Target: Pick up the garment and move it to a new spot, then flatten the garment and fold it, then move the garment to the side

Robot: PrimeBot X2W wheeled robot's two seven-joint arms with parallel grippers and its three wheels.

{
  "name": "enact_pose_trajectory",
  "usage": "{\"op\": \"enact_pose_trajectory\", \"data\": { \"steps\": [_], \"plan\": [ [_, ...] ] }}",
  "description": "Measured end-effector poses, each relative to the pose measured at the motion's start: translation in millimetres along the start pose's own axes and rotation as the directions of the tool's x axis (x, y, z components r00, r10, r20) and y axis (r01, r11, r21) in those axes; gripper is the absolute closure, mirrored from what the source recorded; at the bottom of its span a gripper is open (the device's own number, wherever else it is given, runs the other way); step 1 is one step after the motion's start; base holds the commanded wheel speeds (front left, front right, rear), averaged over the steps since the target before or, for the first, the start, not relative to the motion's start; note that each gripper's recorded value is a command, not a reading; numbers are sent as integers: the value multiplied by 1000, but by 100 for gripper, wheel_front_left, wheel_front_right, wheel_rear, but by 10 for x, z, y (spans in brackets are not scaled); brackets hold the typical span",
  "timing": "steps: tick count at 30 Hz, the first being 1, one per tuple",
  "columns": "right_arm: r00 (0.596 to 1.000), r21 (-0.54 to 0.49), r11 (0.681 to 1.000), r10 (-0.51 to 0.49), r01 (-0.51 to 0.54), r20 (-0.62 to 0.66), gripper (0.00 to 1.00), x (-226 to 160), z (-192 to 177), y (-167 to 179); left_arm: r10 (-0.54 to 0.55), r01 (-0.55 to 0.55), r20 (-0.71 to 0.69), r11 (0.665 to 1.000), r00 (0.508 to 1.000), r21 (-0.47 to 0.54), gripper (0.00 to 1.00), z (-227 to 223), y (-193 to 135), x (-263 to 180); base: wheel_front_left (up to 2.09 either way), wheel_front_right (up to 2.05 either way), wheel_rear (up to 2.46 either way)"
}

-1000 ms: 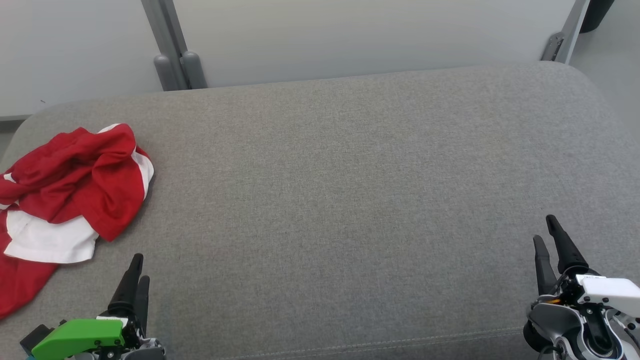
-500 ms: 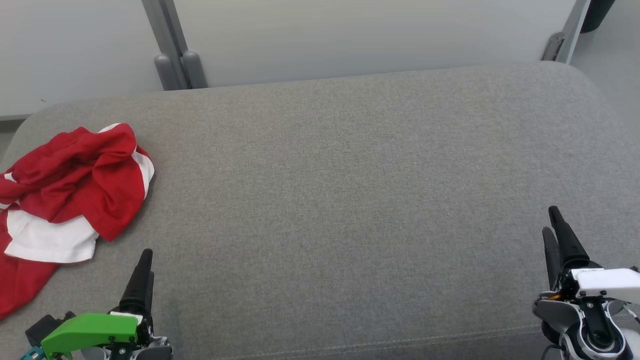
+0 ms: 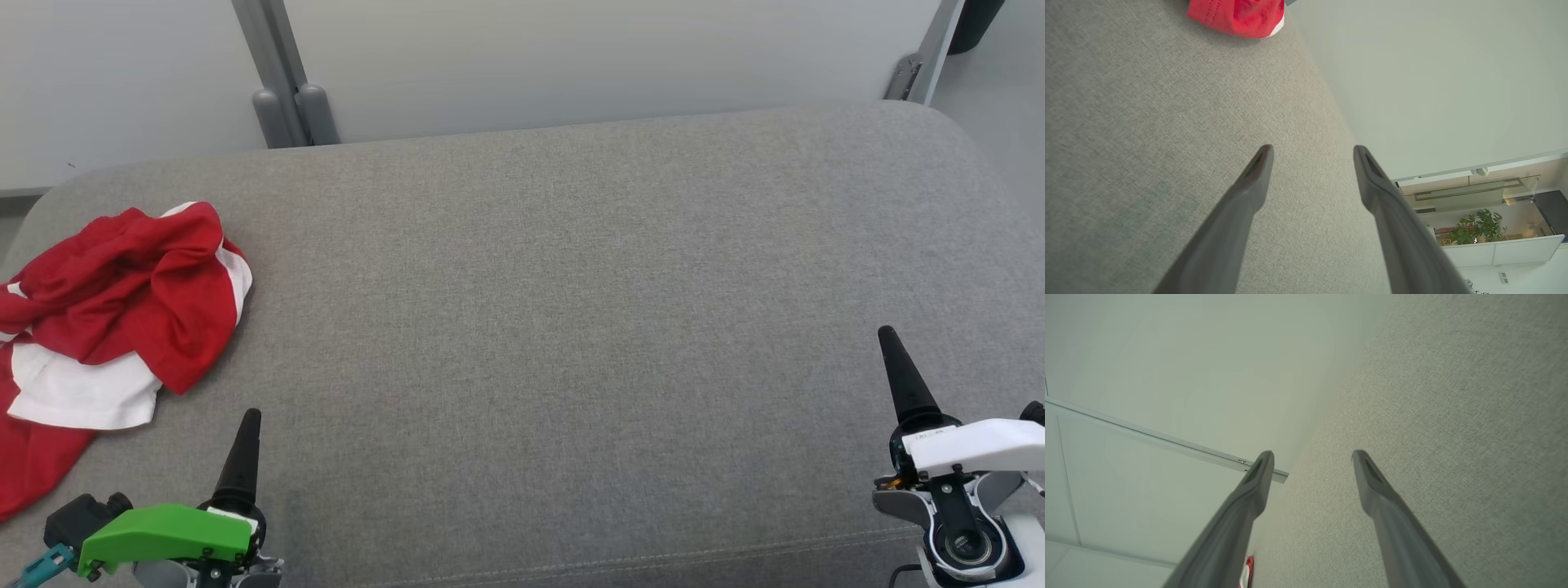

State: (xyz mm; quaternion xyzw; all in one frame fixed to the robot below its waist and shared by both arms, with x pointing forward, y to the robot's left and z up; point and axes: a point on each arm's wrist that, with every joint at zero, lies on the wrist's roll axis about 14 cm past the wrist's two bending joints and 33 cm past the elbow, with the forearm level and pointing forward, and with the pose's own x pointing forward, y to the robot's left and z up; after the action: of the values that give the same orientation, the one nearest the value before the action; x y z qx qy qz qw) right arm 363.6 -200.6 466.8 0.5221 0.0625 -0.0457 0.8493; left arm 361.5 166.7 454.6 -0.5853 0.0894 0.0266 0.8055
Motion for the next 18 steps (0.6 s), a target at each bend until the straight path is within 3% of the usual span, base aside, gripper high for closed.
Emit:
{"op": "enact_pose_trajectory", "data": {
  "steps": [8, 18],
  "plan": [
    [1000, -165, 986, 15, -17, -12, 0, -3, -18, 57, 5, -3, -13, 987, 1000, 161, 0, -34, -15, 10, 0, 0, 0],
    [999, -341, 939, 36, -39, -17, 0, -8, -37, 113, -7, 8, -4, 935, 1000, 354, 0, -12, -77, 24, 0, 0, 0]
  ]
}}
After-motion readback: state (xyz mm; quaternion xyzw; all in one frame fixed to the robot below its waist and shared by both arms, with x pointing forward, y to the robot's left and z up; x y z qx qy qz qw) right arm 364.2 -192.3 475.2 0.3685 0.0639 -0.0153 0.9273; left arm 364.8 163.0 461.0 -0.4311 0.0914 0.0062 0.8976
